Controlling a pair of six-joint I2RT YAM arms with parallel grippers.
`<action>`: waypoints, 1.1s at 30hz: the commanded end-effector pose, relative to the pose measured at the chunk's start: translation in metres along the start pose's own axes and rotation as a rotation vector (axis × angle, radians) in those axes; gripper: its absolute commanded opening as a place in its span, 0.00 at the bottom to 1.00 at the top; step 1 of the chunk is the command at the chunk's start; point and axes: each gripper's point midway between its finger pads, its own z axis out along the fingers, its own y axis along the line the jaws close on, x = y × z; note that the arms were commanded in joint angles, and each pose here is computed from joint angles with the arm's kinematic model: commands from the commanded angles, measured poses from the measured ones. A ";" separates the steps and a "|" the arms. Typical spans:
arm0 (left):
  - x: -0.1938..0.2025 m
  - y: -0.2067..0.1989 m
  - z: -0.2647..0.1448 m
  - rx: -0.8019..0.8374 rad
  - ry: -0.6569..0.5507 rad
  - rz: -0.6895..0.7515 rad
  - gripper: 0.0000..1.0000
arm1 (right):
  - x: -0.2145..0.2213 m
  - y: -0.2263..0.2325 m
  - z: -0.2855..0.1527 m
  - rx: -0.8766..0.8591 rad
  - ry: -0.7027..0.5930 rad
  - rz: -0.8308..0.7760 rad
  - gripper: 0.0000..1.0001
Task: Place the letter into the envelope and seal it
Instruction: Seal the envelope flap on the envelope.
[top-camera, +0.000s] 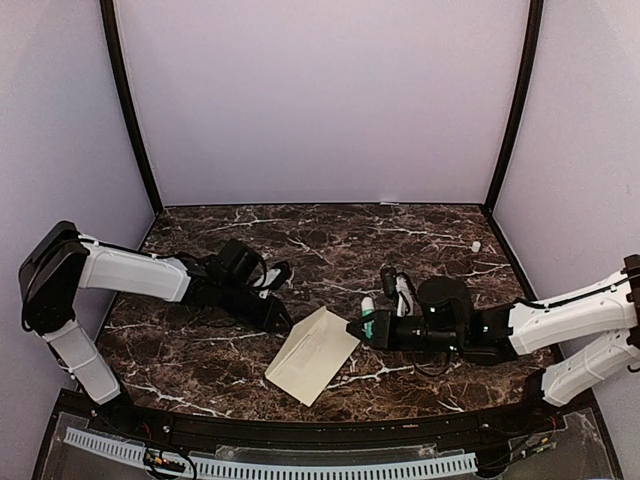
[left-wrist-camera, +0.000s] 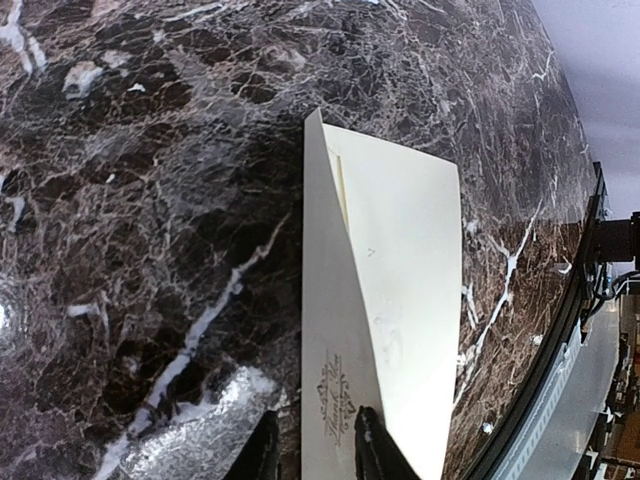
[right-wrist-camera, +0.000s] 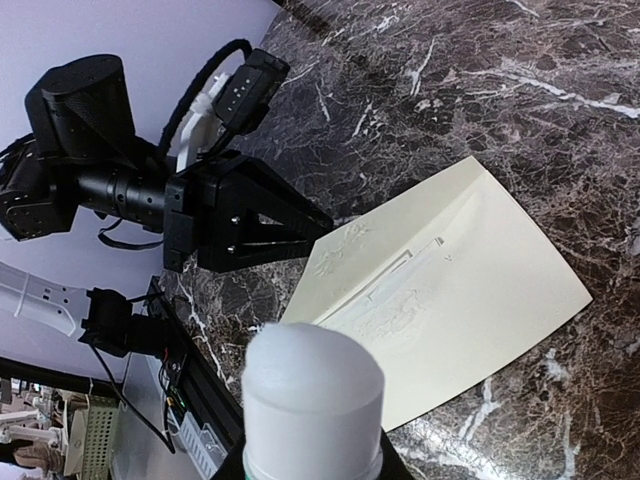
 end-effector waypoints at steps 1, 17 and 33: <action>-0.002 -0.011 0.004 0.003 0.012 0.042 0.25 | -0.007 -0.001 0.013 -0.014 -0.043 0.005 0.00; 0.012 -0.035 0.020 0.023 0.033 0.063 0.19 | 0.008 -0.029 0.050 0.045 -0.007 0.025 0.00; 0.023 -0.041 0.040 0.057 0.054 0.059 0.09 | 0.004 -0.024 0.055 0.047 -0.003 0.014 0.00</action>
